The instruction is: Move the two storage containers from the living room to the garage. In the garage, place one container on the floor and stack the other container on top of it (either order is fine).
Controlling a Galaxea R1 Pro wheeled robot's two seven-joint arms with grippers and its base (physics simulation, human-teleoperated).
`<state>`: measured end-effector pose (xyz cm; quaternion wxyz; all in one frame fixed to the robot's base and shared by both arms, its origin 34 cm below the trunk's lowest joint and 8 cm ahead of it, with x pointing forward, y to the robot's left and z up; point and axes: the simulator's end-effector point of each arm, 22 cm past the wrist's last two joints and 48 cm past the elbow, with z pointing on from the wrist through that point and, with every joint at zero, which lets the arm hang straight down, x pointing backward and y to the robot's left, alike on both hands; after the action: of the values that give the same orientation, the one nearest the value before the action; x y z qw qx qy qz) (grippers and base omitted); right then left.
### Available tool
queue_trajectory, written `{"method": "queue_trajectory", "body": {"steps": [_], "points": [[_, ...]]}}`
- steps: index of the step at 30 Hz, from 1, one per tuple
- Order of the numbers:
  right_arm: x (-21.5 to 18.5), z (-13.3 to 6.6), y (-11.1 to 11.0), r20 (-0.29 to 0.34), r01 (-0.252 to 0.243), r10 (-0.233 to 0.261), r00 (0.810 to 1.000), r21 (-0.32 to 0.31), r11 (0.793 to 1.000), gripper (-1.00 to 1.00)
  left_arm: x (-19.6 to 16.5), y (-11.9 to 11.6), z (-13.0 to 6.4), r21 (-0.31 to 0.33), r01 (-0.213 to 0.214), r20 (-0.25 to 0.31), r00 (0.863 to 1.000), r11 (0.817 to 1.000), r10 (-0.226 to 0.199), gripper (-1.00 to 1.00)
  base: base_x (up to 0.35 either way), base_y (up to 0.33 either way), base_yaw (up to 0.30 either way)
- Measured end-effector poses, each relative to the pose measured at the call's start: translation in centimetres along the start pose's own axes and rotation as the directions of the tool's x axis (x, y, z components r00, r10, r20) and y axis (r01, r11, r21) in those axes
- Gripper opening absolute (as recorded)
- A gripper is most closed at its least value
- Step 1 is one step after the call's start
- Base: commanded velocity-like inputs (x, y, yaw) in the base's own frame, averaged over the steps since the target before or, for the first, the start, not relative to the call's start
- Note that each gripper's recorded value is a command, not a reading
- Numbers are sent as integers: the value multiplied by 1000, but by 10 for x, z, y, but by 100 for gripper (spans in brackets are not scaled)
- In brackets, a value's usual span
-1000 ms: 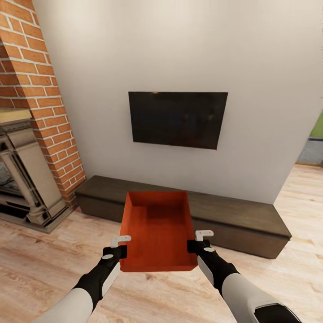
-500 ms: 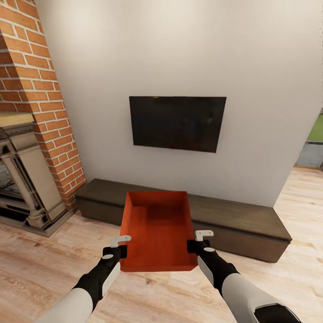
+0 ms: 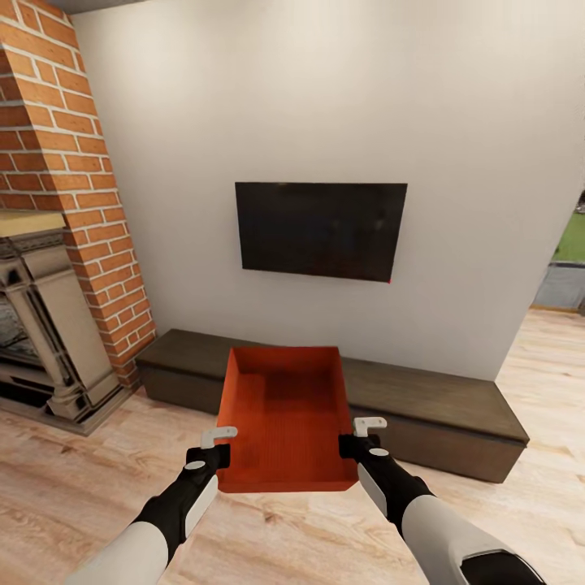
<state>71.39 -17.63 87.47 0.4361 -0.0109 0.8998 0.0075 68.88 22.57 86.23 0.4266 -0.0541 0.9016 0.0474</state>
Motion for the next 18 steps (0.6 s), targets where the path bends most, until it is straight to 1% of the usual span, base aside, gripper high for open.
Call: {"method": "queue_trajectory", "body": {"steps": [18], "points": [[-15,-8,0,28,1,-1,1000,1,1000,-100,-15,0,-8,1,4,27,1000,1000,-4,-100,0,0,0]]}}
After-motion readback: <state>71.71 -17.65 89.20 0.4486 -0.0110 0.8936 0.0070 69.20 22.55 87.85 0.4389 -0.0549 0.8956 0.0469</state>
